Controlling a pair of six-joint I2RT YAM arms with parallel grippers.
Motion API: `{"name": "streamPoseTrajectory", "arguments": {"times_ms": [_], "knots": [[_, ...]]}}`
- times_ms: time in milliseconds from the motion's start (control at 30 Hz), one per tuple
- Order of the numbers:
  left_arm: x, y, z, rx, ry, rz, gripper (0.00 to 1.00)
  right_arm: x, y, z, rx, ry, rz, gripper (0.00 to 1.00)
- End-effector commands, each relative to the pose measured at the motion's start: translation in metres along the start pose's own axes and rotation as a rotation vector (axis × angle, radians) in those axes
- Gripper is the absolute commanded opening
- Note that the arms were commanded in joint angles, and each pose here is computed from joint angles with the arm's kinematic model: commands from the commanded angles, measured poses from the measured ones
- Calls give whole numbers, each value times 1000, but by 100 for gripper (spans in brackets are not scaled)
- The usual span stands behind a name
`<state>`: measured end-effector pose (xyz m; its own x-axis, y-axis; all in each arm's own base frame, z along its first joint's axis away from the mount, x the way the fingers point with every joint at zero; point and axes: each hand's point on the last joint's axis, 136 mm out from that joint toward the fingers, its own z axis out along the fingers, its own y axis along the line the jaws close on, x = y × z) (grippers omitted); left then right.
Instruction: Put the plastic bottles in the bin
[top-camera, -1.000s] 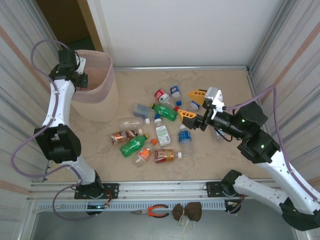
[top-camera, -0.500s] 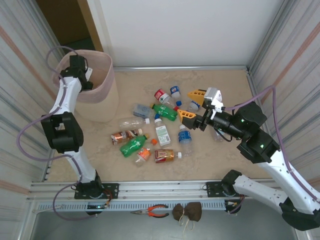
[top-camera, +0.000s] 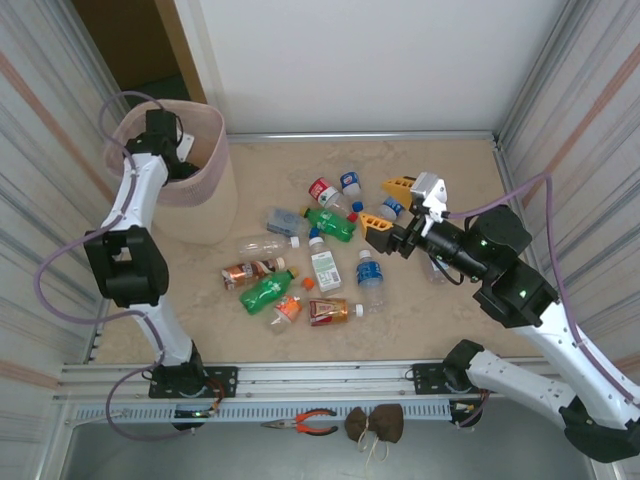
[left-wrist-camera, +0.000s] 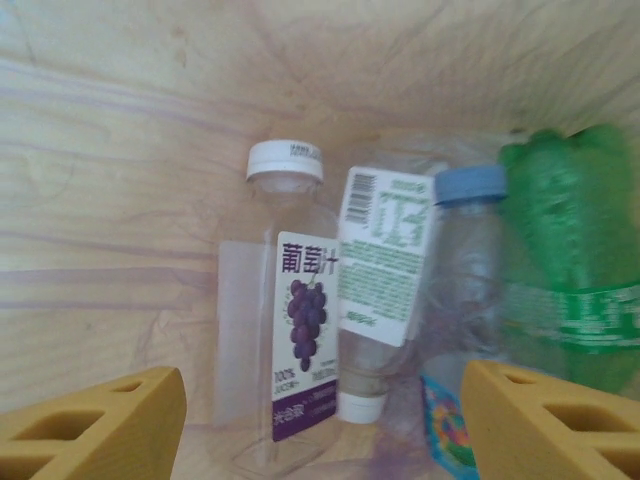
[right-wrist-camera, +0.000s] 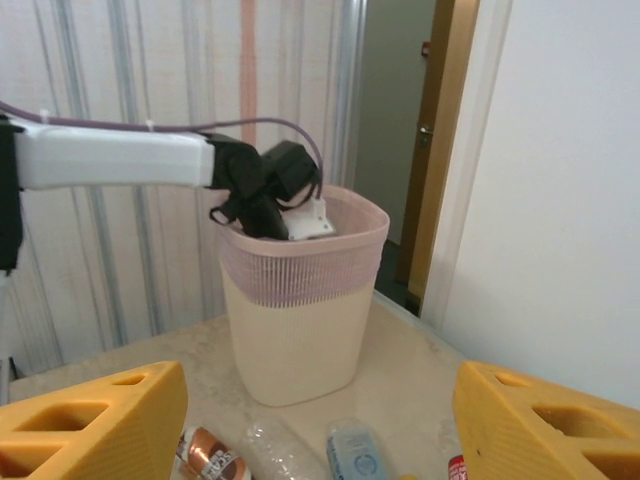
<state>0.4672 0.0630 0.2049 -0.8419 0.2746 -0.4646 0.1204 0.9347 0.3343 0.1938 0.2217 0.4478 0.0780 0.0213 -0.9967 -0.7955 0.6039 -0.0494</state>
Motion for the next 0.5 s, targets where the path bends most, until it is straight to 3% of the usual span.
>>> {"name": "streamPoseTrajectory", "arguments": {"times_ms": [0, 300, 467], "knots": [[-21, -5, -45, 86, -132, -65, 74, -2, -7, 2, 37, 12, -18, 70], [-39, -13, -97, 230, -309, -138, 74, 31, -25, 21, 113, 163, -5, 71], [-49, -21, -129, 326, -428, -161, 74, 61, -59, 28, 246, 279, 59, 71]]}}
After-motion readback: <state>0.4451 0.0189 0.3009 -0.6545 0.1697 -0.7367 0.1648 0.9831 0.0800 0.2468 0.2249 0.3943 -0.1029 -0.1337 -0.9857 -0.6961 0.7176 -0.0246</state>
